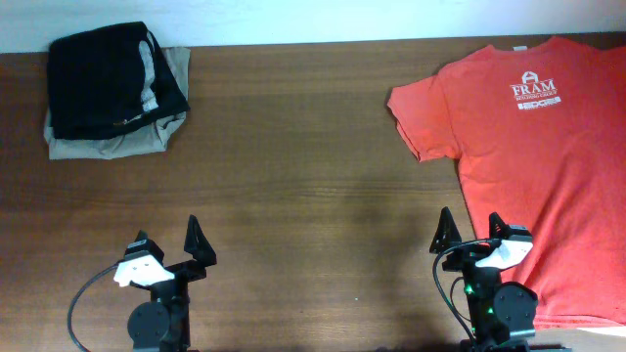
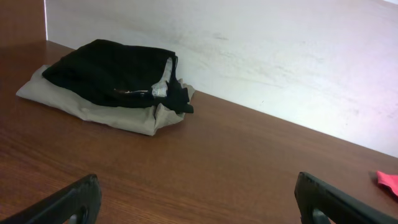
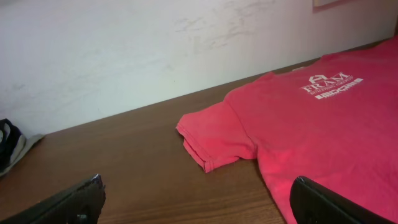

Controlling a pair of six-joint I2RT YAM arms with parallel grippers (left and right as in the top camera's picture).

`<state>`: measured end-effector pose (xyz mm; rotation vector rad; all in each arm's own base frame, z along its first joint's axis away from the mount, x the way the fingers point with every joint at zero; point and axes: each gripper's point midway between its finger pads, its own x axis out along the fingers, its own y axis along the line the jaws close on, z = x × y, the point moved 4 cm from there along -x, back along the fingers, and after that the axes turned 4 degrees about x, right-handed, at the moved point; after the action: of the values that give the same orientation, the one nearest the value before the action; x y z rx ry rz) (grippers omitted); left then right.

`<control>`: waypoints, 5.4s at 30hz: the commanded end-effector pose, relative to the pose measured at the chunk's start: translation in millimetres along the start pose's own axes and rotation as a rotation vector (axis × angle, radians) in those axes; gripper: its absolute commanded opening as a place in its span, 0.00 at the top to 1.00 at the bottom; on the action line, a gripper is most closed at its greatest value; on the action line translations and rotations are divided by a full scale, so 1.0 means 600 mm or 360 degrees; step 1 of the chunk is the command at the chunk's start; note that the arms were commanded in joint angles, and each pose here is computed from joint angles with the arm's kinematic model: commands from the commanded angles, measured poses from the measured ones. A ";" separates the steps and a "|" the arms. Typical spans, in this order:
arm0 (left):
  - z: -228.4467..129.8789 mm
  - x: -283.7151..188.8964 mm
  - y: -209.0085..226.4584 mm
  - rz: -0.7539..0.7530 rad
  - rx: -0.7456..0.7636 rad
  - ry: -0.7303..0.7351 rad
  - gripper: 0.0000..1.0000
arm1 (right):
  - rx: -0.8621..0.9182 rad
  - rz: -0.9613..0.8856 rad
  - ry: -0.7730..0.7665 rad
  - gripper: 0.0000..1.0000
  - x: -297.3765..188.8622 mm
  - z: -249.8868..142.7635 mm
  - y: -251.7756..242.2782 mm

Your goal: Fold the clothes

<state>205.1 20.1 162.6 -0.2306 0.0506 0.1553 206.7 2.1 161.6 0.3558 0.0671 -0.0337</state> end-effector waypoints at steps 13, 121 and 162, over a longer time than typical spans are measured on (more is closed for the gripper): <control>0.000 -0.001 0.000 -0.0008 0.0024 -0.0003 0.01 | -0.0001 -0.0012 0.0006 0.01 0.000 -0.004 -0.002; 0.000 -0.001 0.000 -0.0008 0.0024 -0.0003 0.01 | -0.0137 0.1152 0.1627 0.96 0.224 -0.232 0.651; 0.000 -0.001 0.000 -0.0008 0.0024 -0.0003 0.01 | 0.0625 -0.1374 0.2025 0.70 0.248 -0.063 -0.316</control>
<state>204.8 21.4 163.3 -0.2312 0.0471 0.1595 360.2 -156.8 67.6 0.6639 1.4481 -0.6277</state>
